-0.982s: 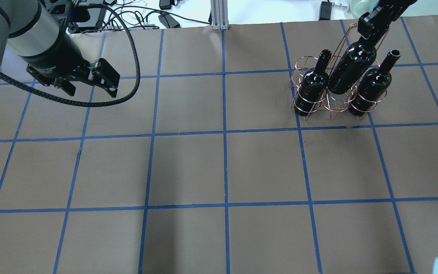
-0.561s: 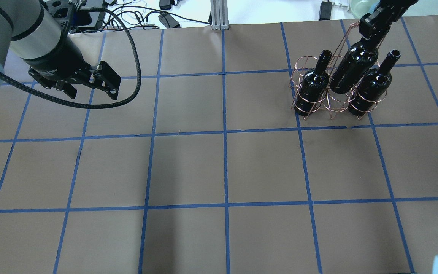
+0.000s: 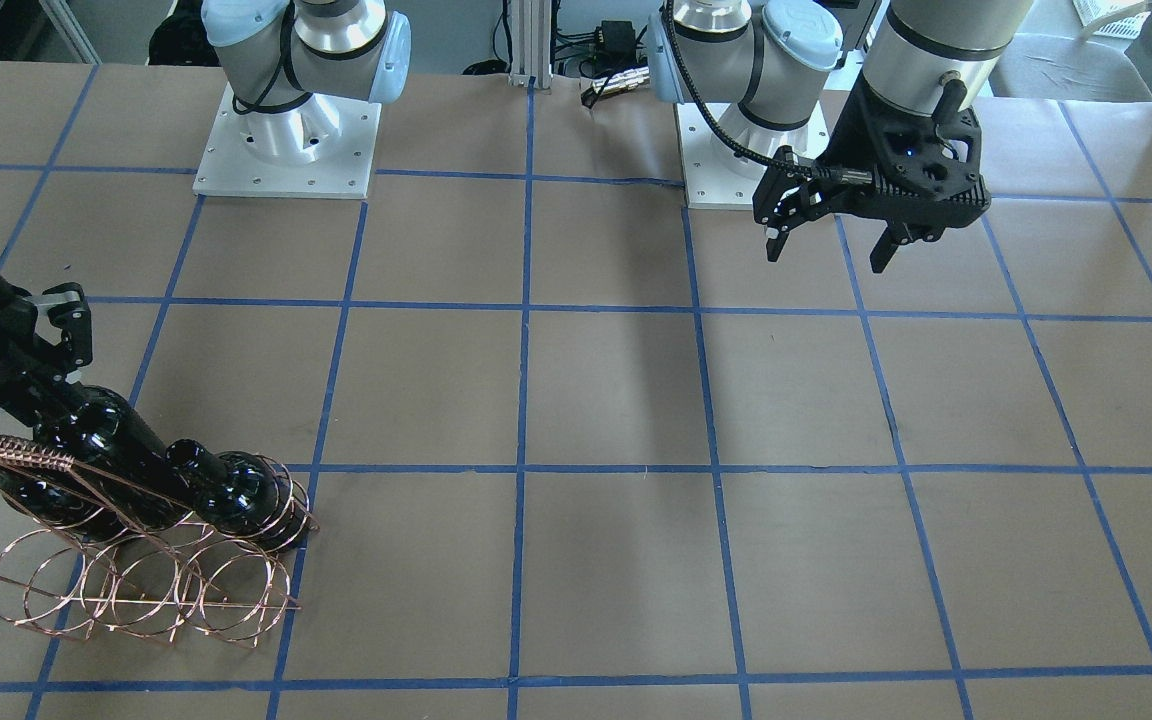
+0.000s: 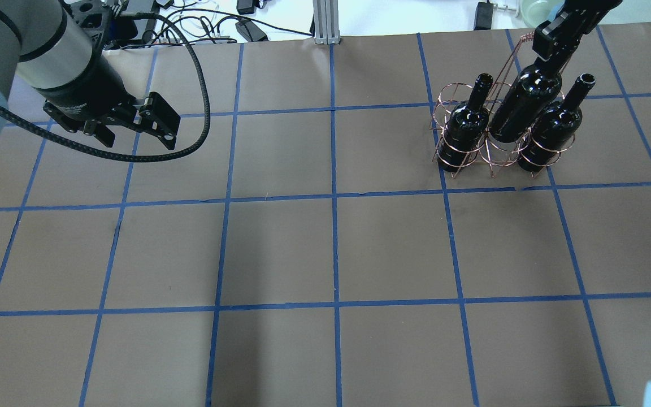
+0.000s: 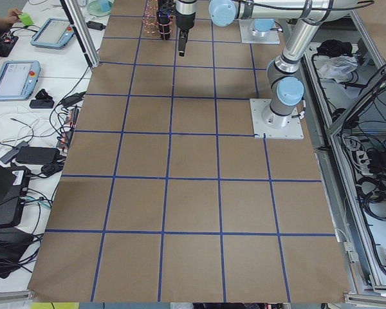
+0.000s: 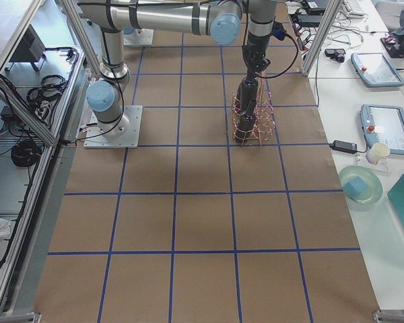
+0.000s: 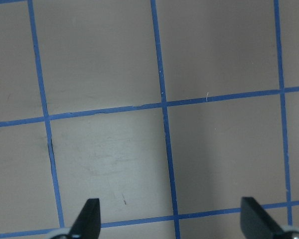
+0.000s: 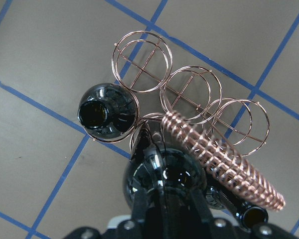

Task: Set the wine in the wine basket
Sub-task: 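Push the bottle deeper into the rack slot with right gripper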

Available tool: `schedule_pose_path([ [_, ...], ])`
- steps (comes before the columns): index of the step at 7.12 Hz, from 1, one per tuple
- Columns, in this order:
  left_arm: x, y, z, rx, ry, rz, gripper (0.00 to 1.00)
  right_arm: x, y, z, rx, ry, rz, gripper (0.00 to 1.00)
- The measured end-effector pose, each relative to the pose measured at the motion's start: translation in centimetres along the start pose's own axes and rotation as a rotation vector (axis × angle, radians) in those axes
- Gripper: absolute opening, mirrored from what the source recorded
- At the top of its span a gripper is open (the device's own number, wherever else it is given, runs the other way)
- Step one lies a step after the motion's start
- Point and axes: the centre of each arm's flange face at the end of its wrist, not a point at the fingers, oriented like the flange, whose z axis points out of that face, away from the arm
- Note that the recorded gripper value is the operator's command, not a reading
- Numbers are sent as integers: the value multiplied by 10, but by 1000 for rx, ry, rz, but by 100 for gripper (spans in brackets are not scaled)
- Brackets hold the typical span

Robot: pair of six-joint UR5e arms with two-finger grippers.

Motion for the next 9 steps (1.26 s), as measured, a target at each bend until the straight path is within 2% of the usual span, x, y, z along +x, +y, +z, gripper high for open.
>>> schedule_pose_path([
  [2,-1,1,-1,0,-13,0,100,-3,5,-3,-13,-9,1,30],
  [3,-1,1,-1,0,-15,0,100,-4,5,-2,-12,-13,1,35],
  [5,-1,0,0,-2,-15,0,100,-4,4,3,-13,-21,-1,40],
  [7,-2,0,0,-3,-15,0,100,-2,2,13,-12,-21,-34,41],
  [9,-2,0,1,-4,-15,0,100,-2,1,31,-9,-19,-48,46],
])
